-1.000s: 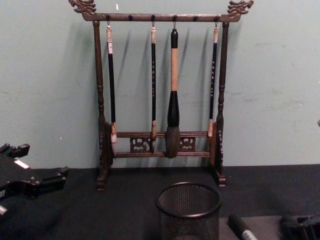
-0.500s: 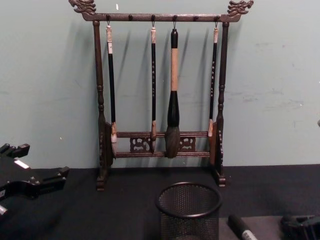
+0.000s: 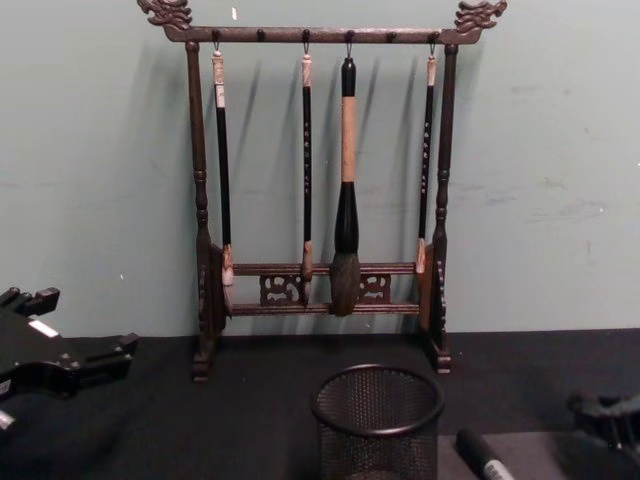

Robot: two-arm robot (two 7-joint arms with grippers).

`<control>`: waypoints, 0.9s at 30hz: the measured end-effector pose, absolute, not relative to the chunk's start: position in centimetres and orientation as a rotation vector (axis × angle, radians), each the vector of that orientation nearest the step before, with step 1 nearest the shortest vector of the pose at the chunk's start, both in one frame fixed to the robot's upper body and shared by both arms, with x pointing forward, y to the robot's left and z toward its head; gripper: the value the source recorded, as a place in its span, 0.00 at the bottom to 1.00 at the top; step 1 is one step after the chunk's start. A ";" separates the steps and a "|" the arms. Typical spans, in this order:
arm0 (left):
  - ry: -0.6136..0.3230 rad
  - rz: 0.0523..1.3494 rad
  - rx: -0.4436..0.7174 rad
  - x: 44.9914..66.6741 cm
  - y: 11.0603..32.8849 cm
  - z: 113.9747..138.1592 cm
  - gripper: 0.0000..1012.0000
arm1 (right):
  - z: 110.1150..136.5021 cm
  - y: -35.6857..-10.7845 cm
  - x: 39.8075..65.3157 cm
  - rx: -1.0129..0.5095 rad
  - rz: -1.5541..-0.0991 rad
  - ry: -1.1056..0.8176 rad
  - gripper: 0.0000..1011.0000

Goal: Pick up the water-based marker from the table and place it into the pen holder.

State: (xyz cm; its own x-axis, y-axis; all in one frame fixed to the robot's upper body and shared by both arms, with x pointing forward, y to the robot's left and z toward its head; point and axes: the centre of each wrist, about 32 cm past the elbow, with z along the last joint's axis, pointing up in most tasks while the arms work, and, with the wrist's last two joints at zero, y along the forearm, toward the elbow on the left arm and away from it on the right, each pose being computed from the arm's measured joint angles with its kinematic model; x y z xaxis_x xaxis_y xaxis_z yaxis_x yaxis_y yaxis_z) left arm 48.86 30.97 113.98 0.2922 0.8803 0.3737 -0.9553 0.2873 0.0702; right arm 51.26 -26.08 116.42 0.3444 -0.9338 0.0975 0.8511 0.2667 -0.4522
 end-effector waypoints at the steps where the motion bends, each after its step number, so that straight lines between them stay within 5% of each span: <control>1: -0.285 1.248 0.304 48.9 31.0 114.0 0.99 | 116.5 -26.0 51.2 -0.455 -1.224 0.188 0.25; 27: -0.285 1.248 0.304 48.9 31.0 114.0 0.99 | 120.1 -22.7 52.3 -0.148 -1.075 -0.053 0.25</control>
